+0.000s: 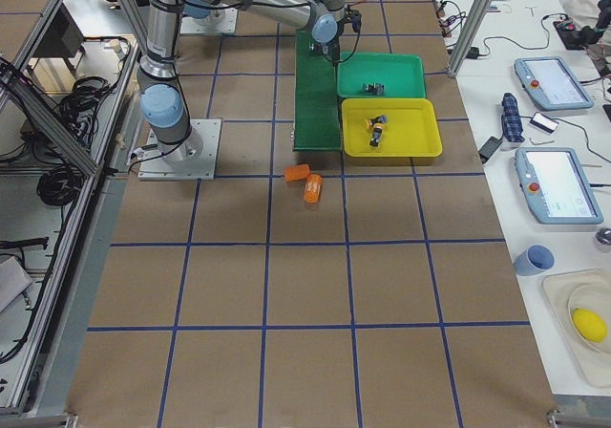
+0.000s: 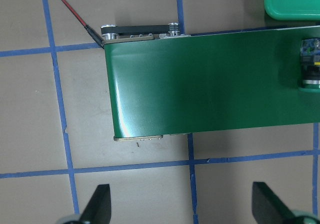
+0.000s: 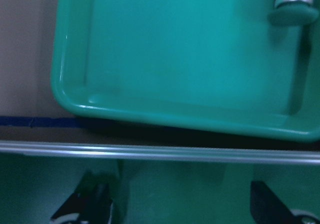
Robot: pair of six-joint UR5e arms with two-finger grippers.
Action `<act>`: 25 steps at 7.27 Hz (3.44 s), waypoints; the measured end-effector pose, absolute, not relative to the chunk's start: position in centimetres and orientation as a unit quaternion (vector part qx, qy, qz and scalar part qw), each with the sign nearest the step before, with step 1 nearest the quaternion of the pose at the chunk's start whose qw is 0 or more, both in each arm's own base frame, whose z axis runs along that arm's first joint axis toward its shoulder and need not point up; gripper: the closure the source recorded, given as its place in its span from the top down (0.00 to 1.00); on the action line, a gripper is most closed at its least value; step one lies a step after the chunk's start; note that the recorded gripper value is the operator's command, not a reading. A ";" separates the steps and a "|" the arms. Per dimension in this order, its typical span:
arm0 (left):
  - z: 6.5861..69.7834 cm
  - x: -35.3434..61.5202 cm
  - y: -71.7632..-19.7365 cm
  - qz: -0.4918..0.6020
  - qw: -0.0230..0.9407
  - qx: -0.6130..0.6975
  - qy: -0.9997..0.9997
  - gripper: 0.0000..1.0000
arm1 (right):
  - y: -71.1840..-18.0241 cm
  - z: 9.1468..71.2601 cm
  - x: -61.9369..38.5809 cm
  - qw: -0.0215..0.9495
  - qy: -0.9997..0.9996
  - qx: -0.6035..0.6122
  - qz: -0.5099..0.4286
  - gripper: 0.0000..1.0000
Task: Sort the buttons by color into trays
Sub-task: 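Return the right gripper to the belt and grasp the second green-capped button, then place the second green-capped button in the green tray with the right gripper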
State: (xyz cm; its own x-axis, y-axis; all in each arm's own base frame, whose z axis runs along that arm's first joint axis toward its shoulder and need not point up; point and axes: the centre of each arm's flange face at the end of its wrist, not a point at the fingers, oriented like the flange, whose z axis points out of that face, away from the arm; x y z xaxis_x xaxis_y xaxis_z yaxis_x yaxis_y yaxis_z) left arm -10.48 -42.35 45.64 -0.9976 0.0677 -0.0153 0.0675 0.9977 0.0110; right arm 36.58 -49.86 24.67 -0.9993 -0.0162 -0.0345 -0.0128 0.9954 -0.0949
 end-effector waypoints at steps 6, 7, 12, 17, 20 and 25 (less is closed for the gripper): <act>45.3 -10.5 -42.0 0.005 0.008 0.033 0.999 1.00 | -49.4 27.0 39.1 0.036 0.996 0.007 -0.081 1.00; 45.3 -10.5 -42.0 0.005 0.008 0.034 0.999 1.00 | -48.7 26.3 39.3 0.029 0.997 0.003 -0.074 1.00; 45.4 -10.5 -42.0 0.004 0.009 0.036 0.999 1.00 | -44.6 26.4 37.5 -0.012 0.999 -0.005 -0.033 0.31; 45.4 -10.5 -42.0 0.004 0.009 0.034 0.999 1.00 | -45.6 25.4 37.2 -0.017 1.000 -0.003 -0.025 0.10; 45.4 -10.5 -42.0 0.004 0.009 0.035 0.999 1.00 | -47.9 29.3 37.6 -0.010 0.999 -0.002 -0.043 0.07; 45.3 -10.5 -42.0 0.004 0.009 0.035 0.999 1.00 | -55.6 35.1 33.7 -0.024 0.994 -0.058 -0.088 0.08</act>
